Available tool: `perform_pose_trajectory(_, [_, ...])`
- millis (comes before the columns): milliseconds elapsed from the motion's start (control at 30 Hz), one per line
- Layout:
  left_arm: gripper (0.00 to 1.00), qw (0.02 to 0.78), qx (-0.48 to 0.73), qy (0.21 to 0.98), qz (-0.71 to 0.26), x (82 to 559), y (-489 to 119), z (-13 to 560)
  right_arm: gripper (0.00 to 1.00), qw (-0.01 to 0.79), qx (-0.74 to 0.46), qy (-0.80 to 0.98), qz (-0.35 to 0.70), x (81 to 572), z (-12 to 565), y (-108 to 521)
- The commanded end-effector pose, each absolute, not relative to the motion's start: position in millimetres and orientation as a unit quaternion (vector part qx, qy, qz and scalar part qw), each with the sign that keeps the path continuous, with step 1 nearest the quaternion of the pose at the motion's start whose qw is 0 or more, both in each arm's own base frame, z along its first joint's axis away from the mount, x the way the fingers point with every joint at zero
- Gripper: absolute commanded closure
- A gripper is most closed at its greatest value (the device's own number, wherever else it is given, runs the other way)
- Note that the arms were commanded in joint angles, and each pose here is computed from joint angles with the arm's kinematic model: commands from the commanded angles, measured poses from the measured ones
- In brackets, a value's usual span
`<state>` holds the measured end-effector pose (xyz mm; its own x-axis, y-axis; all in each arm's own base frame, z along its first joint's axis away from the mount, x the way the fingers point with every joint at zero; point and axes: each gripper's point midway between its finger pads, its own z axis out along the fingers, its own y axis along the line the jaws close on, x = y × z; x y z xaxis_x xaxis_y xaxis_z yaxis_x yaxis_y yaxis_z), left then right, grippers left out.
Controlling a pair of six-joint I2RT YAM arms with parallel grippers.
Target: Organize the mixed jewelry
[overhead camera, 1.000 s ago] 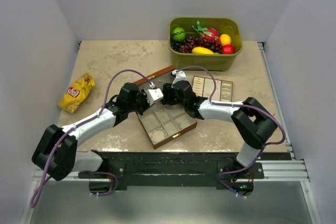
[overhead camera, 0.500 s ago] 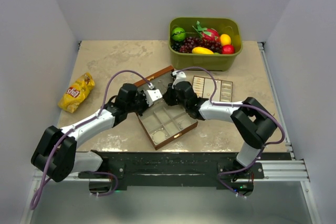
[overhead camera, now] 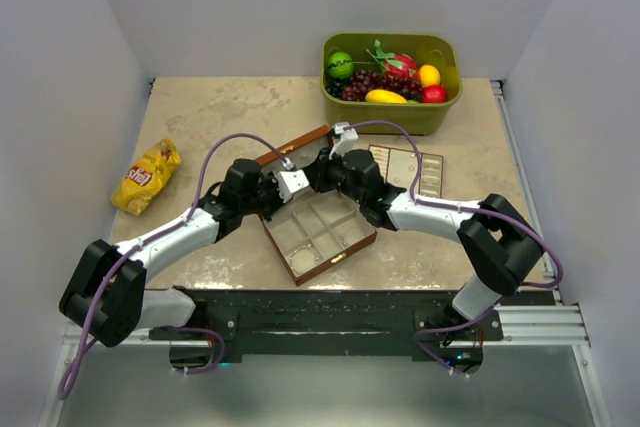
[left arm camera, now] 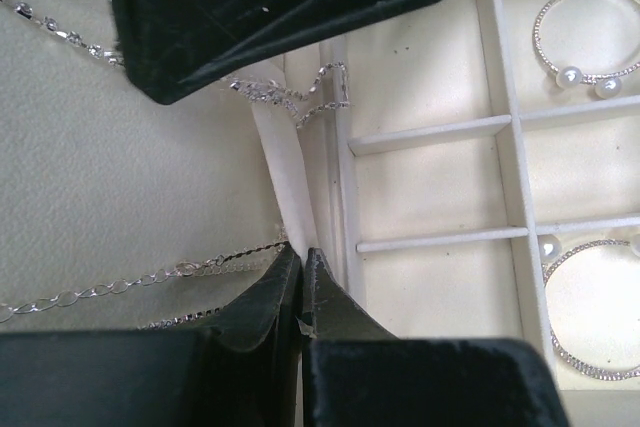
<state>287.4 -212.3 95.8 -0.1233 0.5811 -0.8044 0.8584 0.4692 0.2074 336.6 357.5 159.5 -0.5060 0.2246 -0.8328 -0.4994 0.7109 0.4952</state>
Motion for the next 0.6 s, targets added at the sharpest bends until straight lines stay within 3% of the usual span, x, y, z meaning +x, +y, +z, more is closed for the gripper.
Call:
perform_pose_trajectory(0, [1.00,0.428,0.505,0.724,-0.195,274.2,-223.1,93.1,0.97,0.507,-0.075,0.746,0.425,334.2,196.6,367.8])
perform_pose_trajectory(567, [1.00,0.414,0.518,0.717,-0.215,267.4,-228.3,90.1,0.98,0.517,-0.023,0.716,0.468,343.7,213.3,367.3])
